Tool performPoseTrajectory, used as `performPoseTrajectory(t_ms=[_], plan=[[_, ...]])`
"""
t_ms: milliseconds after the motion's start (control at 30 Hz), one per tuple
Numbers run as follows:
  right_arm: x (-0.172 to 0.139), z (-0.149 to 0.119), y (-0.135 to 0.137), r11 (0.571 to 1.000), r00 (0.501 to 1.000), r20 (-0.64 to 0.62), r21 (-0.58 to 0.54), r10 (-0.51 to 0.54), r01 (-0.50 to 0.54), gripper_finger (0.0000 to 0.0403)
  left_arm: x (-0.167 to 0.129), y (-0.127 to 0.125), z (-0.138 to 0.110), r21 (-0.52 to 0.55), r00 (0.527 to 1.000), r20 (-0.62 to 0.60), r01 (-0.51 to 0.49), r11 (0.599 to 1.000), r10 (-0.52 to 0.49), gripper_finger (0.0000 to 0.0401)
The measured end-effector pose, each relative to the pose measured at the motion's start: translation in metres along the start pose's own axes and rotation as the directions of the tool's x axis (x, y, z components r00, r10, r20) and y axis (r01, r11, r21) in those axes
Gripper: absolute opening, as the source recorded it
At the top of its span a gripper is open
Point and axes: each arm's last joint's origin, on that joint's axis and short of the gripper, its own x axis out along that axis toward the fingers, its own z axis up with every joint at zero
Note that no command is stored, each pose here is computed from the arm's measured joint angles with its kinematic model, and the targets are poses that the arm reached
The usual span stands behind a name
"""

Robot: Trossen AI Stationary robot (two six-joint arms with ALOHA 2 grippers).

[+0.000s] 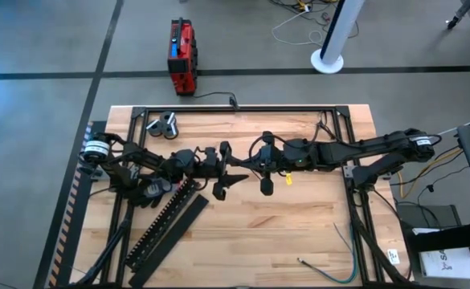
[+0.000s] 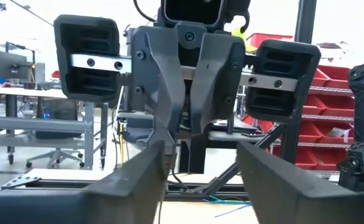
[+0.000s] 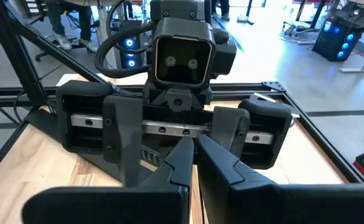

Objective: Ziptie cables
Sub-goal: Wrap the cable wires with the black zip tie

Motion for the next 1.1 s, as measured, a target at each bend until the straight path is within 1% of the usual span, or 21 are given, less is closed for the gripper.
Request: performPoseTrajectory(t_ms=[233,367,500,600,867,1000,1100], plan=[[0.0000,0.0000,0.0000,1.000,1.000,0.000,0.000,0.000,0.000,0.0002,-0.0001,0.0003,-0.0003,0.000,1.000,-0.003,-0.002,1.000,0.002,0.0091],[0.0000,-0.0001,0.0000,1.000,1.000,0.000,0.004,0.001,-0.001,0.0002,-0.0001,0.0005,-0.0003,0.000,1.000,-0.003,-0.004,1.000,0.004,0.0057],[0.0000,-0.0001,0.0002,1.000,1.000,0.000,0.004,0.003,-0.003,0.0002,-0.0001,0.0005,-0.0003,0.000,1.000,-0.003,-0.006,1.000,0.006,0.0031],[0.0000,-0.0001,0.0002,1.000,1.000,0.000,0.004,0.004,-0.004,0.0002,-0.0002,0.0006,-0.0004,0.000,1.000,-0.004,-0.006,1.000,0.006,0.0022],[-0.0003,-0.0011,0.0001,1.000,1.000,-0.012,0.010,0.003,-0.002,0.0002,-0.0002,0.0006,-0.0006,0.003,1.000,-0.006,-0.006,1.000,0.006,0.0019],[-0.0005,-0.0022,0.0001,1.000,1.000,-0.024,0.011,0.003,-0.002,0.0002,-0.0002,0.0007,-0.0012,0.014,1.000,-0.012,-0.007,1.000,0.007,0.0004],[-0.0005,-0.0031,0.0001,1.000,0.999,-0.032,0.015,0.003,-0.002,0.0002,-0.0003,0.0009,-0.0025,0.024,1.000,-0.026,-0.008,1.000,0.008,0.0002]])
